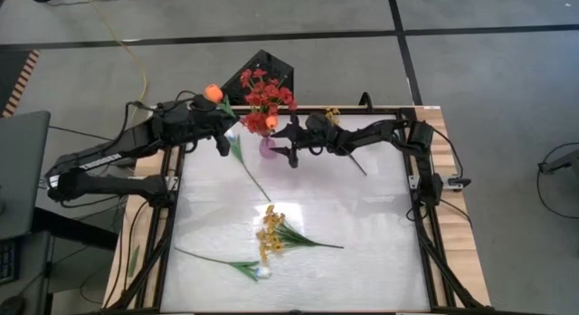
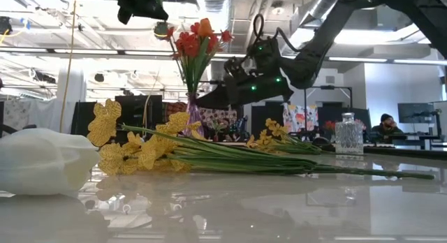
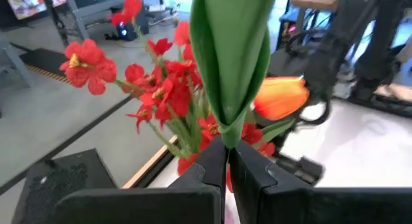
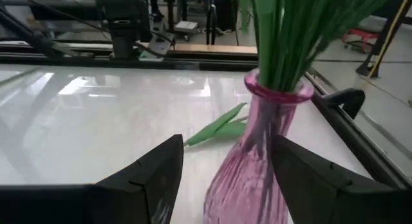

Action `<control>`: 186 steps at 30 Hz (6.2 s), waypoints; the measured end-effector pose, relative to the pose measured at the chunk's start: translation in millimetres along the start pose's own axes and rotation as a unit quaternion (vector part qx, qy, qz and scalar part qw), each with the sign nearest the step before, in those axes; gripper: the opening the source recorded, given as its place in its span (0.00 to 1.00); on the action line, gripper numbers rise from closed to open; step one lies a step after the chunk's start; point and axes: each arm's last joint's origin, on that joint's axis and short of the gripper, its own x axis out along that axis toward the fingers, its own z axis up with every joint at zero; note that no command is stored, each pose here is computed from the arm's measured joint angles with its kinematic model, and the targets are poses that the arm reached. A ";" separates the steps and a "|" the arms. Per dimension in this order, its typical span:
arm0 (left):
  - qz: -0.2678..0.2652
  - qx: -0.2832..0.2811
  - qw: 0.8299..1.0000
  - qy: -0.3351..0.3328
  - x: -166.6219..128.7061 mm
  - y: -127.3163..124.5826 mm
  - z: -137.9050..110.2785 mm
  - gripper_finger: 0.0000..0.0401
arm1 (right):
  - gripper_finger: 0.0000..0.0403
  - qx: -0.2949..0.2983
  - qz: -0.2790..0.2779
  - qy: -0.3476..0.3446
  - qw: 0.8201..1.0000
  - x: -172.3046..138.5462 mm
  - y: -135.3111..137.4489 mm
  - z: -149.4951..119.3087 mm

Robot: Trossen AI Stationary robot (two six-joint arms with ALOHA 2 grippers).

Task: Sort flowers into vase by color
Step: Put the orange tulip into the pink vase

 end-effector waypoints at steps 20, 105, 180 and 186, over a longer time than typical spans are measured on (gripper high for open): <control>0.012 0.005 1.000 -0.002 10.9 2.3 0.2 0.00 | 0.65 -0.057 -0.028 -0.005 0.998 12.1 -4.2 18.2; -0.050 -0.092 0.993 0.060 26.2 16.0 -33.2 0.00 | 0.65 -0.065 0.026 0.005 0.998 18.5 17.4 18.1; -0.087 -0.099 0.990 0.046 49.6 6.7 -21.7 0.00 | 0.32 0.011 0.055 0.011 0.998 21.7 30.9 17.7; -0.087 -0.093 0.990 0.061 53.3 4.7 -25.6 0.00 | 0.32 0.013 0.055 0.016 0.998 21.6 31.2 16.8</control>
